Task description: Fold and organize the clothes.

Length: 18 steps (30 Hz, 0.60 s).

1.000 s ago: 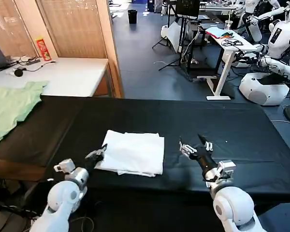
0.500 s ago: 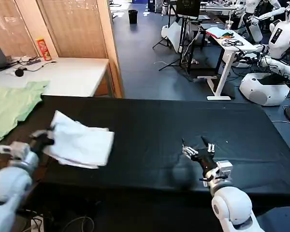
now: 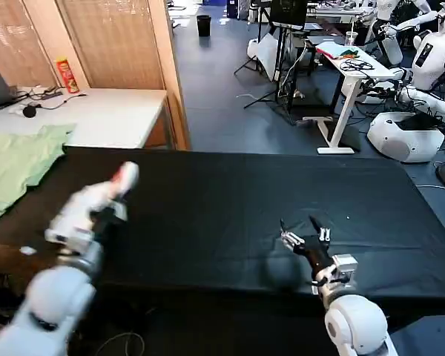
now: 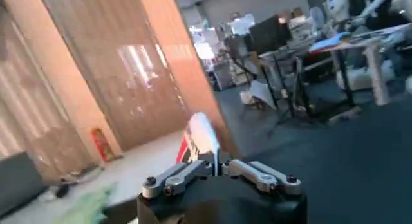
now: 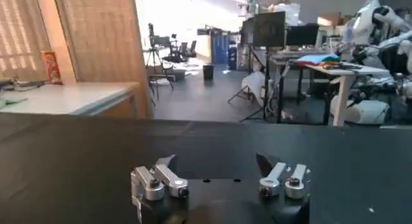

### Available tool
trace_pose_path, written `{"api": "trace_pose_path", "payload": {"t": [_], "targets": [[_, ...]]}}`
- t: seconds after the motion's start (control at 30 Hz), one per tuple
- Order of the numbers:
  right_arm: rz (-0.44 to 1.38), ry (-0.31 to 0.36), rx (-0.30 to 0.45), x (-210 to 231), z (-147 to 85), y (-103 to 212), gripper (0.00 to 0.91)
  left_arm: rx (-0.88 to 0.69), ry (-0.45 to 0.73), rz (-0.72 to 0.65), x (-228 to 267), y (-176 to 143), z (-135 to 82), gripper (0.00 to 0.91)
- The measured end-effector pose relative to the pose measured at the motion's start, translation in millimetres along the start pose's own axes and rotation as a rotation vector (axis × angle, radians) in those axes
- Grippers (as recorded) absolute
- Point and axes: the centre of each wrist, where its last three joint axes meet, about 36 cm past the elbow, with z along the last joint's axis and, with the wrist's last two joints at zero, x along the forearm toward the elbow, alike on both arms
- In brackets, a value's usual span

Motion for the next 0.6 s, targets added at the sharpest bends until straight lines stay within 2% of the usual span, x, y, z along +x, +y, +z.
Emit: {"api": "trace_pose_path", "payload": {"t": [0.03, 0.07, 0.2, 0.33, 0.47, 0.6], "targets": [[-0.005, 0.003, -0.003, 0.2, 0.3, 1.5, 0.878, 0.014, 0.004, 0.017, -3.2, -14.2, 6.0, 0.0], [-0.011, 0.006, -0.007, 0.3, 0.6, 3.1, 0.878, 0.031, 0.01, 0.032, -7.2, -30.8, 12.5, 0.878], [-0.04, 0.027, -0.038, -1.0, -0.3, 5.0, 0.878, 0.111, 0.046, 0.104, -16.2, -88.7, 31.1, 0.878], [-0.093, 0.07, -0.081, -4.4, -1.7, 5.6, 0.878, 0.142, 0.018, 0.209, -14.2, -131.9, 28.5, 0.878], [-0.168, 0.129, -0.137, -11.0, -1.3, 7.7, 0.878, 0.183, -0.058, 0.281, -12.5, -139.2, 16.5, 0.878], [-0.231, 0.183, -0.204, -23.2, 0.6, 20.0, 0.878, 0.202, -0.126, 0.28, -9.8, -124.2, 5.5, 0.878]]}}
